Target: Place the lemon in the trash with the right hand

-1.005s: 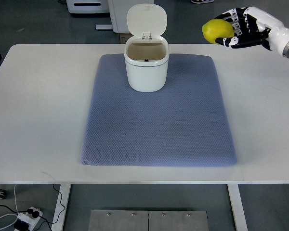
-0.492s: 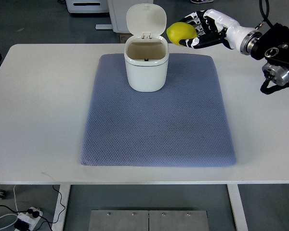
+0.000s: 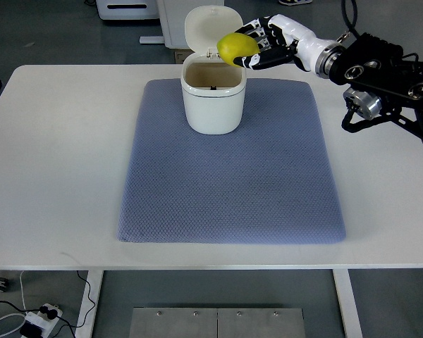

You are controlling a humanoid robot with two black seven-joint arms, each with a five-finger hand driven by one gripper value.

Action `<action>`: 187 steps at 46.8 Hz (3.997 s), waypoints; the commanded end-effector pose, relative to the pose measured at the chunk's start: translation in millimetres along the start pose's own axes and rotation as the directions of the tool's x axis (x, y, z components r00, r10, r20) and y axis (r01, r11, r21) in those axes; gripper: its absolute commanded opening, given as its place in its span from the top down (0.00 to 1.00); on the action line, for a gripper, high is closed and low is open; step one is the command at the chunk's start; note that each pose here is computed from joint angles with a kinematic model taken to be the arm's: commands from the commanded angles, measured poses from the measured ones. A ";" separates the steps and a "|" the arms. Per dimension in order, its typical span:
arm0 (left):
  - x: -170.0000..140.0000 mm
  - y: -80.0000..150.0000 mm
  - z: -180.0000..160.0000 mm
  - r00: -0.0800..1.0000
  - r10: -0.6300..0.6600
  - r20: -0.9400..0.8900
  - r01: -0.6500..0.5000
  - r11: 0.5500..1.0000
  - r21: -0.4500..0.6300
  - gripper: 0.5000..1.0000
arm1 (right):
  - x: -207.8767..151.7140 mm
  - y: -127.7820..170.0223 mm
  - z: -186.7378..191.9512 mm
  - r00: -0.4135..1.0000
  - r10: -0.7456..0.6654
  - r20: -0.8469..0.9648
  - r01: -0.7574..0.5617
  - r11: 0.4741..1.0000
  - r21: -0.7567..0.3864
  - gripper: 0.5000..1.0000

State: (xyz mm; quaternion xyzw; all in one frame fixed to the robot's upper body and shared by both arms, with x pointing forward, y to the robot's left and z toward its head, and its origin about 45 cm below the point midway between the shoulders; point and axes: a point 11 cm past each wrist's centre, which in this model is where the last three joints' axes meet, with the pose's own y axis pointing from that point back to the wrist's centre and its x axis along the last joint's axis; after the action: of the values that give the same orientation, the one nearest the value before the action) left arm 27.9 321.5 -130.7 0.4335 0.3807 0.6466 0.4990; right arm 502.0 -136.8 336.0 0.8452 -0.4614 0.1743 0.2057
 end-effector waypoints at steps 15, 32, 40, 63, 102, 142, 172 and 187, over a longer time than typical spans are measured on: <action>-0.2 0.0 0.1 1.000 -0.001 0.000 0.001 1.000 -0.001 0.00 | -13.6 -23.8 -9.3 1.000 0.016 -0.025 -0.017 1.000 -0.006 1.00; 0.4 0.1 -0.7 1.000 0.001 0.000 -0.001 1.000 0.001 0.00 | -29.4 -33.5 -12.7 0.999 0.000 -0.036 0.000 1.000 -0.018 1.00; 0.3 -0.1 0.1 1.000 0.001 0.000 -0.001 1.000 -0.001 0.00 | -31.5 -37.3 -9.2 0.999 0.002 -0.036 -0.003 1.000 -0.028 1.00; -0.2 0.0 0.0 1.000 -0.001 0.000 0.001 1.000 0.001 0.00 | -33.4 -38.1 -5.4 0.999 0.001 -0.039 -0.002 0.999 -0.035 1.00; -0.2 0.0 0.1 1.000 -0.001 0.000 0.001 1.000 -0.001 0.00 | -27.5 -36.6 -16.0 0.999 0.004 -0.051 -0.003 1.000 0.017 0.01; -0.1 0.2 -0.7 1.000 0.000 0.000 0.000 1.000 0.001 0.00 | 12.9 35.2 -13.9 0.997 -0.077 0.003 0.076 0.996 0.044 0.00; 0.3 -0.1 0.0 1.000 0.001 0.000 -0.001 1.000 0.001 0.00 | 104.4 108.7 77.9 0.957 0.200 0.210 -0.210 0.977 0.027 0.00; -0.2 0.0 0.1 1.000 -0.001 0.000 0.001 1.000 -0.001 0.00 | 98.4 123.8 130.1 0.830 0.282 0.481 -0.300 0.953 -0.042 0.00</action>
State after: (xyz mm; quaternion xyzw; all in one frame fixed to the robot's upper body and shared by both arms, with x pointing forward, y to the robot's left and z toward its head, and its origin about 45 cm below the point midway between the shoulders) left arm 28.0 321.5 -130.7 0.4335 0.3807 0.6466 0.4990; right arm 460.8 -326.2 302.0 0.7932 -0.6065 0.0189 0.0516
